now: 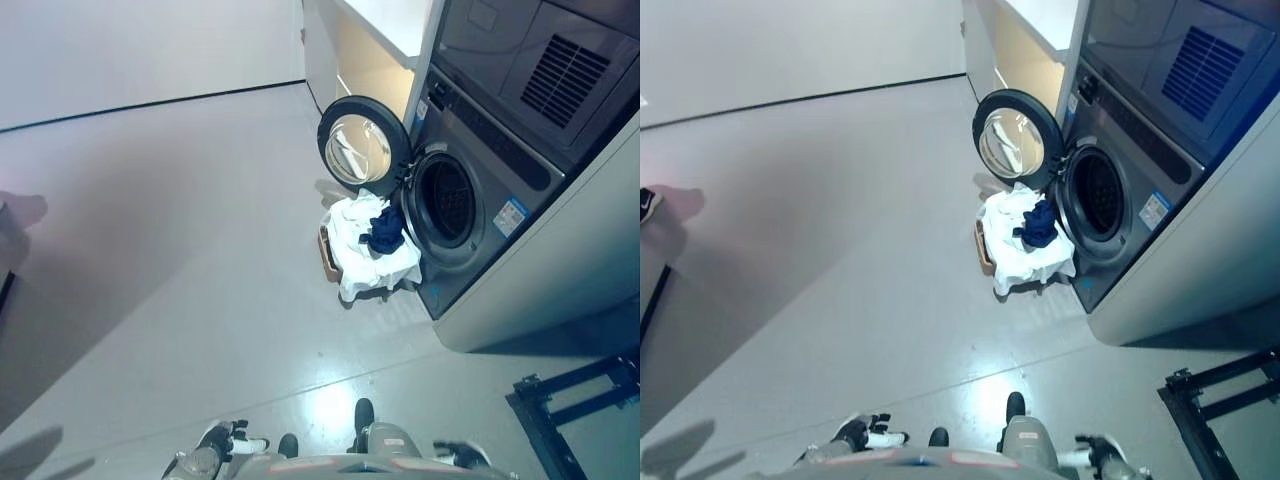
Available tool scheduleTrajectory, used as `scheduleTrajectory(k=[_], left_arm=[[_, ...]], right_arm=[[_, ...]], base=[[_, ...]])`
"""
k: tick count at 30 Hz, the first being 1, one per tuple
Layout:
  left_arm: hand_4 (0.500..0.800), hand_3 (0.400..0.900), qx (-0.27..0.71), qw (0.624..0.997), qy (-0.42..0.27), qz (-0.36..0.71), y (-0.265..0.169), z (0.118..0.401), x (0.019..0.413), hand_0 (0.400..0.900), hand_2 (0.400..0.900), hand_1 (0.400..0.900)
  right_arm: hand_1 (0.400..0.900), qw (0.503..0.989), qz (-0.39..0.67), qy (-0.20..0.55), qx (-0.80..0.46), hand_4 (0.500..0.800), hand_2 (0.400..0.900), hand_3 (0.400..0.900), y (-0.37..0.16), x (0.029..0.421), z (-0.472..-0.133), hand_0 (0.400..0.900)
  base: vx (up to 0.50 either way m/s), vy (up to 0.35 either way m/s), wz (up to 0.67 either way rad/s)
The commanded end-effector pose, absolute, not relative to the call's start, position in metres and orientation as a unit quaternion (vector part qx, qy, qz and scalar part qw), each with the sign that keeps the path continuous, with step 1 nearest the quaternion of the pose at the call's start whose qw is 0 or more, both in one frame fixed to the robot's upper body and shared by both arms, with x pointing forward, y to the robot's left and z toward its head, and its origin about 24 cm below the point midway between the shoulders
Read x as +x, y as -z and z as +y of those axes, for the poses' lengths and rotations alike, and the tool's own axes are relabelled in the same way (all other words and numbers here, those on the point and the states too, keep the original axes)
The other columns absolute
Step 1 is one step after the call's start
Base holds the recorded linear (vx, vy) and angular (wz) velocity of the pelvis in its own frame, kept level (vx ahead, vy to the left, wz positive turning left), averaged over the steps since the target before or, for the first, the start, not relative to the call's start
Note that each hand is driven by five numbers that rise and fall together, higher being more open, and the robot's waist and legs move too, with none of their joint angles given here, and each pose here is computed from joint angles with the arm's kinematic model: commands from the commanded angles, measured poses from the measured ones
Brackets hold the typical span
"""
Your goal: Put the clothes in the basket into the washing machine.
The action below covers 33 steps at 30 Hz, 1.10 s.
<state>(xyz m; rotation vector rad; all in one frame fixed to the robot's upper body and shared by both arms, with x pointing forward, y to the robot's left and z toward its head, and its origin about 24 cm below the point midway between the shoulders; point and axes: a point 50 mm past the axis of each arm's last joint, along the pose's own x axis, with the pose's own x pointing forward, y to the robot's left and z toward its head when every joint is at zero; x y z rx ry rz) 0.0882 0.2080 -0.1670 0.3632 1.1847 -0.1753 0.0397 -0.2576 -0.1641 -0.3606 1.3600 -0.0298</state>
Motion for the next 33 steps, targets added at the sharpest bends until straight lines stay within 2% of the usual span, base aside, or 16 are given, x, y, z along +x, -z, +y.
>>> scheduleTrajectory(k=[1, 9, 18, 25, 31, 32, 33], left_arm=[[0.8, 0.9, 0.166, 0.825, 0.069, 0.536, 0.164, 0.213, 0.097, 0.9, 0.9, 0.9], [0.8, 0.9, 0.164, 0.844, 0.062, 0.507, 0.158, 0.209, 0.117, 0.9, 0.9, 0.9], [0.8, 0.9, 0.182, 0.837, 0.044, 0.514, 0.158, 0.224, 0.106, 0.9, 0.9, 0.9], [0.8, 0.9, 0.196, 0.828, 0.021, 0.525, 0.157, 0.24, 0.099, 0.9, 0.9, 0.9], [0.8, 0.9, 0.215, 0.835, 0.016, 0.507, 0.15, 0.251, 0.114, 0.9, 0.9, 0.9], [0.8, 0.9, 0.224, 0.835, 0.023, 0.502, 0.148, 0.252, 0.12, 0.9, 0.9, 0.9], [0.8, 0.9, 0.224, 0.835, 0.023, 0.502, 0.148, 0.252, 0.12, 0.9, 0.9, 0.9]], right_arm=[[0.9, 0.757, 0.62, 0.01, -0.206, 0.8, 0.9, 0.9, 0.158, 0.04, -0.275, 0.9], [0.9, 0.798, 0.565, -0.003, -0.211, 0.8, 0.9, 0.9, 0.155, 0.08, -0.264, 0.9], [0.9, 0.855, 0.447, -0.09, -0.246, 0.8, 0.9, 0.9, 0.143, 0.146, -0.222, 0.9], [0.9, 0.849, 0.432, -0.144, -0.268, 0.8, 0.9, 0.9, 0.143, 0.152, -0.204, 0.9], [0.9, 0.84, 0.435, -0.169, -0.277, 0.8, 0.9, 0.9, 0.147, 0.146, -0.194, 0.9], [0.9, 0.825, 0.42, -0.204, -0.318, 0.8, 0.9, 0.9, 0.147, 0.149, -0.187, 0.9], [0.9, 0.825, 0.42, -0.204, -0.318, 0.8, 0.9, 0.9, 0.146, 0.15, -0.187, 0.9]], base=[[0.429, -0.213, -0.02], [0.383, -0.192, -0.09], [0.457, -0.033, -0.56], [0.531, 0.197, -0.63], [0.385, 0.256, 0.08], [0.297, 0.327, 0.18], [0.404, 0.452, 0.27]])
